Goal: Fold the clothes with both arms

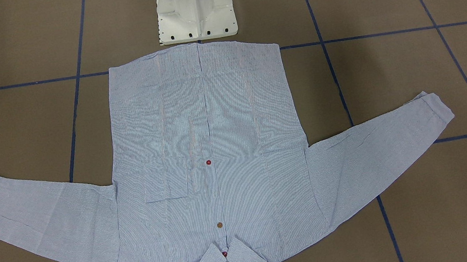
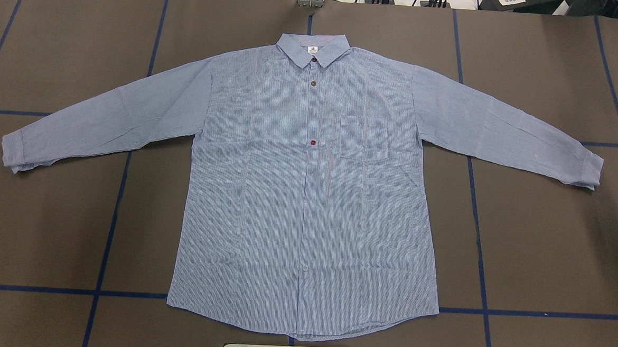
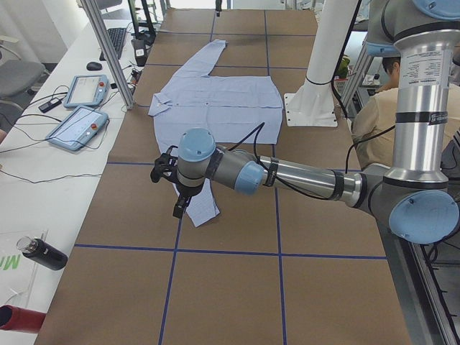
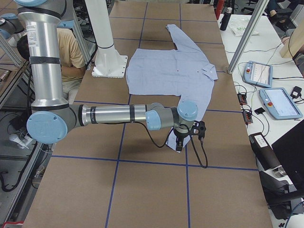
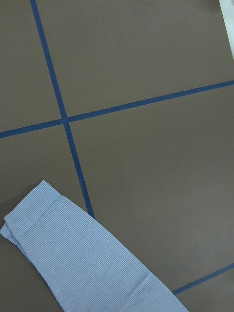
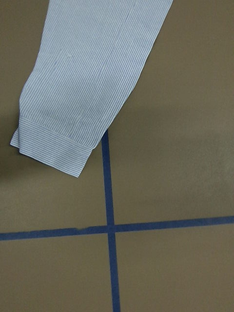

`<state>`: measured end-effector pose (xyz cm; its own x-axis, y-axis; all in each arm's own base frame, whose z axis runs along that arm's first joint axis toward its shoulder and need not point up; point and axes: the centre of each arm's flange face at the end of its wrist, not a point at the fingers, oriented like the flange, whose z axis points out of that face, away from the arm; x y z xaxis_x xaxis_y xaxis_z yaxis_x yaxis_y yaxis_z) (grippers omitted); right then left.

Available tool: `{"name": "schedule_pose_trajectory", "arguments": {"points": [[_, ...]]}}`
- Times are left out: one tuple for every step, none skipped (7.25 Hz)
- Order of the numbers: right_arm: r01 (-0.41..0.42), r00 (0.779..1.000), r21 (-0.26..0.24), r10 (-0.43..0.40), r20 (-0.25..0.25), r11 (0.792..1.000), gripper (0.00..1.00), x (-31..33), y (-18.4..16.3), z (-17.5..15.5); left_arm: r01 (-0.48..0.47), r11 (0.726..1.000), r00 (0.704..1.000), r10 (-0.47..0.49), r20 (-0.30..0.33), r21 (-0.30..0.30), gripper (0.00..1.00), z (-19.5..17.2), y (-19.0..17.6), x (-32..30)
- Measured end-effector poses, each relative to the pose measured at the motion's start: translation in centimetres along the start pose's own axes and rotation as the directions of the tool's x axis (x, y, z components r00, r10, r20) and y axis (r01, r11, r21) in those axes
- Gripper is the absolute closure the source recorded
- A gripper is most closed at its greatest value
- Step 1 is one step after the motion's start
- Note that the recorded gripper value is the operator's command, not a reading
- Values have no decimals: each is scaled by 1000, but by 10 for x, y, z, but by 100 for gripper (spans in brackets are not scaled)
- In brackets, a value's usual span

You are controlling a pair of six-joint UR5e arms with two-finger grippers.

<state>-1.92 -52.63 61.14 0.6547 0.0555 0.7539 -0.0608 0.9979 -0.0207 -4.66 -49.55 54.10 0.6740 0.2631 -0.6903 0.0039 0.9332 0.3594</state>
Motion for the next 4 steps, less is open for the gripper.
{"name": "schedule_pose_trajectory", "arguments": {"points": [[57,998,7,-57,11,998,0,-10,-2,16,-3,1000,1000,3,-1,1,1,0,0,1],[98,995,6,-98,17,995,0,-17,-8,35,-5,1000,1000,5,-2,4,1,-1,-1,2],[120,993,-4,-120,17,993,2,-17,-22,57,-9,1000,1000,9,-1,8,1,-1,-2,3],[112,994,-13,-112,17,994,4,-15,-36,74,-12,1000,1000,12,-2,10,1,-1,-2,3]]}}
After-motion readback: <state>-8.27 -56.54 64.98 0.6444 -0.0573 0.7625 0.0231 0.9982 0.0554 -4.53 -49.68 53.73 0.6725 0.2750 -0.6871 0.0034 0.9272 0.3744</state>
